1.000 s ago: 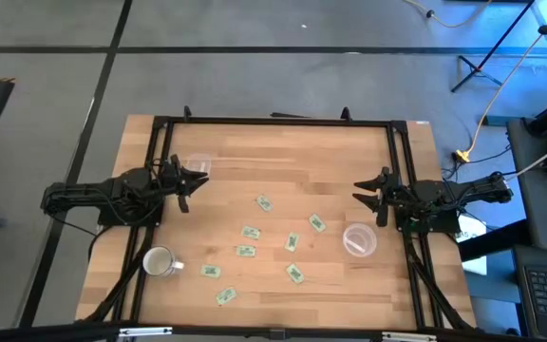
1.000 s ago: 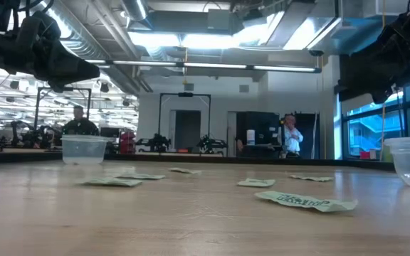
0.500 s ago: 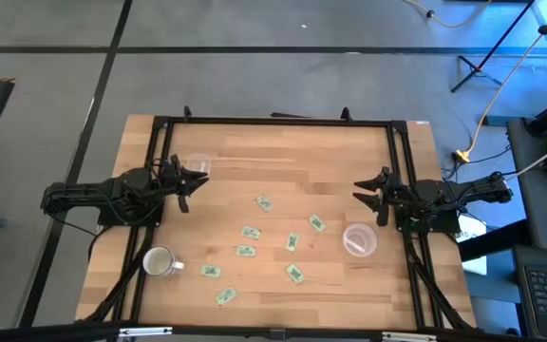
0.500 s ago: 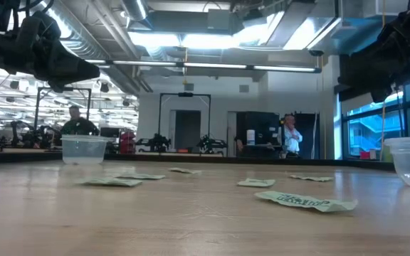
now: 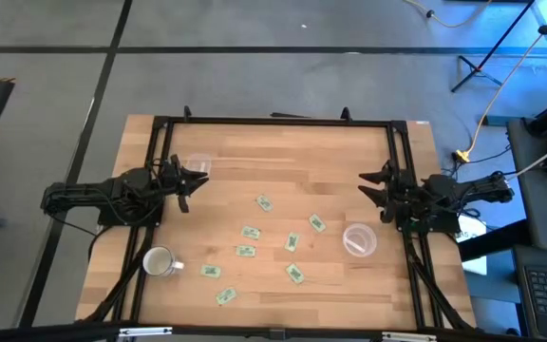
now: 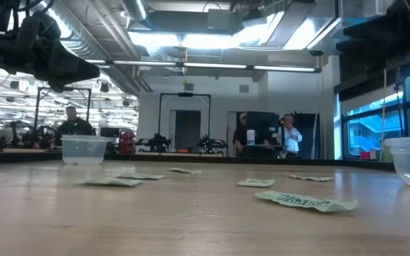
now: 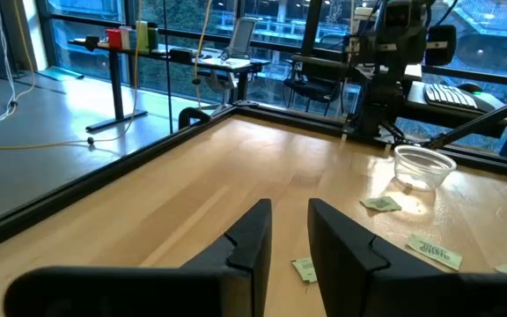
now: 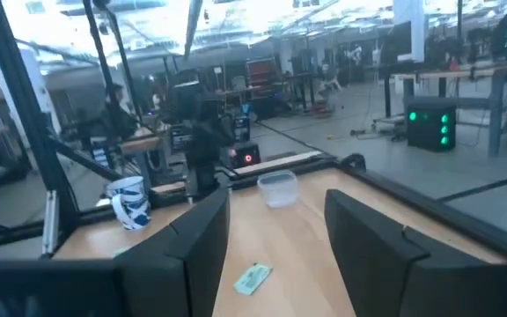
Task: Pick and place Stevia / Truvia into bins
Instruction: Put the stevia packet into the round transparent container
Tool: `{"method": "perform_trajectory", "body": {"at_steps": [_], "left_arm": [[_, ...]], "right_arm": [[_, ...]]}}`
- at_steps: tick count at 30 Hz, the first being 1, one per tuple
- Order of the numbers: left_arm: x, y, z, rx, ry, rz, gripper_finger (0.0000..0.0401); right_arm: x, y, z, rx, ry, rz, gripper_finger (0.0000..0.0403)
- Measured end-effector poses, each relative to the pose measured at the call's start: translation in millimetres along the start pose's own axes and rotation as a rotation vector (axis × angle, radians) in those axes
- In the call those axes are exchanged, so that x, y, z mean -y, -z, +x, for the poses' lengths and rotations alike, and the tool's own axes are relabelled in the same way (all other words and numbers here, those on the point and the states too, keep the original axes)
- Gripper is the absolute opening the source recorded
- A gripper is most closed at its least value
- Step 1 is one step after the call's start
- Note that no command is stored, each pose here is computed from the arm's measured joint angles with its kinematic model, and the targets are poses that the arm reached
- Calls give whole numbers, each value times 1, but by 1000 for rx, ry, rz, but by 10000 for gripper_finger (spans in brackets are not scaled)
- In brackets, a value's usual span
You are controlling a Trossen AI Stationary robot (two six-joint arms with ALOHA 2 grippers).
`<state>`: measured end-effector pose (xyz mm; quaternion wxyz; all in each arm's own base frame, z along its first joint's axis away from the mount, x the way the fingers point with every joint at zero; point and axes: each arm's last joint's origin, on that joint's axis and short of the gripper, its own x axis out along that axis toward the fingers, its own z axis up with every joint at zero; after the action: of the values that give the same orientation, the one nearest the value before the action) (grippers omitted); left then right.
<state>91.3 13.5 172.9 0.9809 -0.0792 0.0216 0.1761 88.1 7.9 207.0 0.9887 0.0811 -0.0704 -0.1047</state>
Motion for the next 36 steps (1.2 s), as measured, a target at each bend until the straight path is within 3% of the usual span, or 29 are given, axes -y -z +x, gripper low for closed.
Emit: {"method": "perform_trajectory", "body": {"at_steps": [9, 16, 21, 25, 32, 36], "left_arm": [[0, 0, 0, 0, 0, 0, 72], [0, 0, 0, 2, 0, -1, 72], [0, 0, 0, 4, 0, -1, 72], [0, 0, 0, 4, 0, -1, 72], [0, 0, 0, 4, 1, -1, 72], [0, 0, 0, 5, 1, -1, 72]], "right_arm": [[-22, -48, 33, -149, 13, -163, 192], [-49, -64, 85, -557, 101, -156, 192], [-64, -45, 121, -759, 218, -76, 192], [-73, -17, 143, -884, 209, -118, 192], [-76, 40, 162, -1064, 305, -120, 192], [-77, 69, 166, -1180, 291, -127, 192]]}}
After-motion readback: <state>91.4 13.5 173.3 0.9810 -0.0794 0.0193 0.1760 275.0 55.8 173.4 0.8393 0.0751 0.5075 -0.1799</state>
